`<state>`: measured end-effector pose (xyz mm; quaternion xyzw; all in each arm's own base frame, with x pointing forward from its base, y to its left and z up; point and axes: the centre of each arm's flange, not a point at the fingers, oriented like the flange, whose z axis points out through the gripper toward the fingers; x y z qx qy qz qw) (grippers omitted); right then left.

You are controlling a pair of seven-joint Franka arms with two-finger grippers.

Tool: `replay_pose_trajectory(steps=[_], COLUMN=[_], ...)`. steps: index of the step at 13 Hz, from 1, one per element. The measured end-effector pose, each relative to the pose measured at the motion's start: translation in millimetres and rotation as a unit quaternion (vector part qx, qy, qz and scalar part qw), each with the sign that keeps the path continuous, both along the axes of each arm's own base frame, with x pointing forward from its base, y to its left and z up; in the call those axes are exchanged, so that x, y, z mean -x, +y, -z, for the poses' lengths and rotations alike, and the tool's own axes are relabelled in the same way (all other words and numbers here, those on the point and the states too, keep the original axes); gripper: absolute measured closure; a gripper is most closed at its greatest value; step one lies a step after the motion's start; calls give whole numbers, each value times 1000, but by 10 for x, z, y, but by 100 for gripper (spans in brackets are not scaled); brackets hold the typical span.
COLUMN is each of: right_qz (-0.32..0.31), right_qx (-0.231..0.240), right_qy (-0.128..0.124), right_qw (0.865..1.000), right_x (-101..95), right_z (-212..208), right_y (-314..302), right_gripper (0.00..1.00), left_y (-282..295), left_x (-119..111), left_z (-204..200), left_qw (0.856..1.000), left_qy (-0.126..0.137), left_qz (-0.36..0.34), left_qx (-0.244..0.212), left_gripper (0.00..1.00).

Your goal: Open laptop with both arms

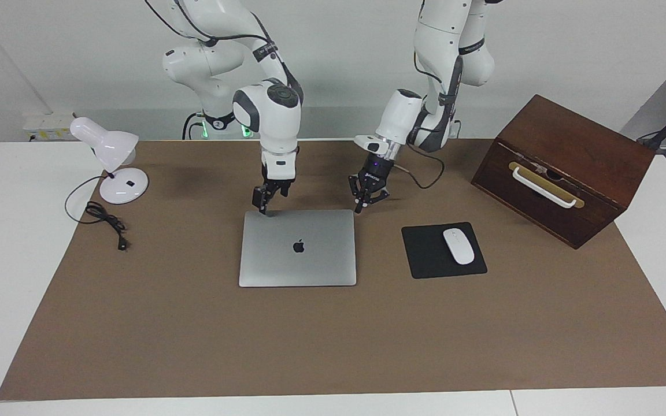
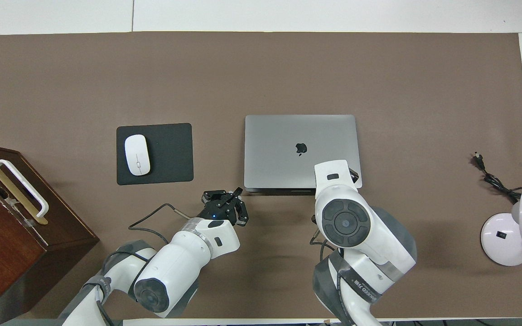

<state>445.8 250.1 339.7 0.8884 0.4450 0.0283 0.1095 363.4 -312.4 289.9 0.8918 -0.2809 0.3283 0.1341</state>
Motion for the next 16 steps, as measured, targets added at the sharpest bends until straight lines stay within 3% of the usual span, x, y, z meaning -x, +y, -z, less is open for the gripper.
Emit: replay_pose_trajectory(steps=[7, 16], right_qz=[0, 0], right_qx=[1, 1], right_qy=[1, 2], right_qw=[1000, 1000], right_x=[10, 12], right_z=[13, 15], right_y=[-2, -1], right_gripper=[0, 0], left_y=[-154, -175], left_x=[-174, -229], left_z=[88, 208], left_qw=[1000, 1000], left_qy=[-2, 4], left_qz=[0, -2], left_qx=[1, -6], left_gripper=[99, 99])
